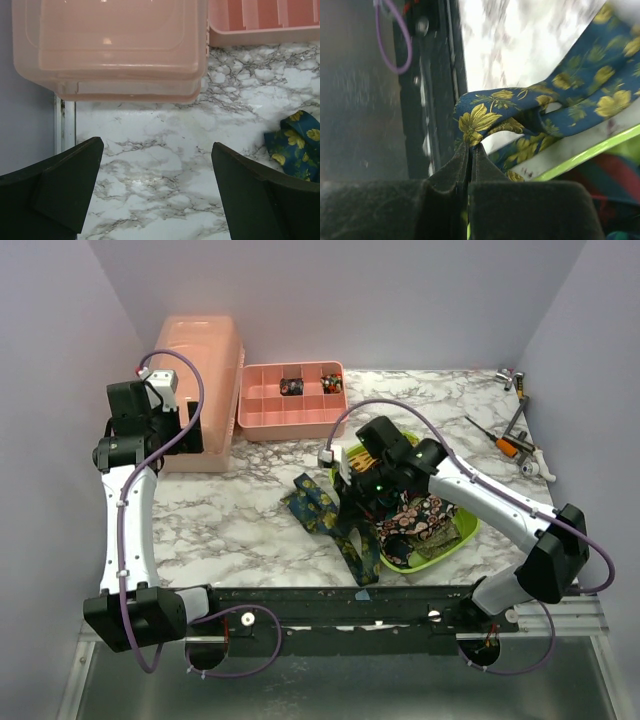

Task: Roll the ties
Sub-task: Move the bin to the corner of the board.

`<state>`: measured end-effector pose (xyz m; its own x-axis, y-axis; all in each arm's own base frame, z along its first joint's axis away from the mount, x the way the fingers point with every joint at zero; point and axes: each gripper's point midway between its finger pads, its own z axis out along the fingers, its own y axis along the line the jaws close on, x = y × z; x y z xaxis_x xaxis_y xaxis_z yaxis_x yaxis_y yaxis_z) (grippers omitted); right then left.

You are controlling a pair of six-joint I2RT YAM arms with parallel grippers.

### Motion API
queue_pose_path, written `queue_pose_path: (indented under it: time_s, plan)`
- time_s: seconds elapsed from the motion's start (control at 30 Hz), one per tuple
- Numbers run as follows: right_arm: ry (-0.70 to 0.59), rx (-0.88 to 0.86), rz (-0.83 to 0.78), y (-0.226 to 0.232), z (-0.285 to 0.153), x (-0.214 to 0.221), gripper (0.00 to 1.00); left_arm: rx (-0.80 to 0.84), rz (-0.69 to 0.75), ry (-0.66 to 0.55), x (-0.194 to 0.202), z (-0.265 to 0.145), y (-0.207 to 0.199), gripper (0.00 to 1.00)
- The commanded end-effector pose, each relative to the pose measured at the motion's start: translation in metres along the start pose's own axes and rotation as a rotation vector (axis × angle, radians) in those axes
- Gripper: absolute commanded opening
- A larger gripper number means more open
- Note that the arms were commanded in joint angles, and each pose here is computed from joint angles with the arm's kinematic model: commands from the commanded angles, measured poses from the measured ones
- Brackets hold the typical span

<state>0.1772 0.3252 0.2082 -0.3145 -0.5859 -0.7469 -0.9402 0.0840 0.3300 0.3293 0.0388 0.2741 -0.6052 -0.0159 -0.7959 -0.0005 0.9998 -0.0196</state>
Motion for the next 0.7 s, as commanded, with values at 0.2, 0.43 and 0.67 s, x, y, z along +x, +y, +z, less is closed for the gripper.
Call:
queue_pose_path:
  time_s: [0.2, 0.43, 0.67]
  plan:
    - [0.459, -0.184, -0.008, 0.041, -0.011, 0.154, 0.01, -0.017, 0.029, 0.085, 0.022, 0.007, 0.007, 0.98]
    - [0.714, 0.134, -0.155, -0.031, -0.023, 0.218, 0.01, 0.013, -0.027, 0.103, 0.021, 0.016, 0.001, 0.98]
    - [0.736, 0.433, -0.115, -0.140, -0.066, 0.221, 0.01, 0.043, -0.037, 0.111, 0.019, 0.023, -0.003, 0.99]
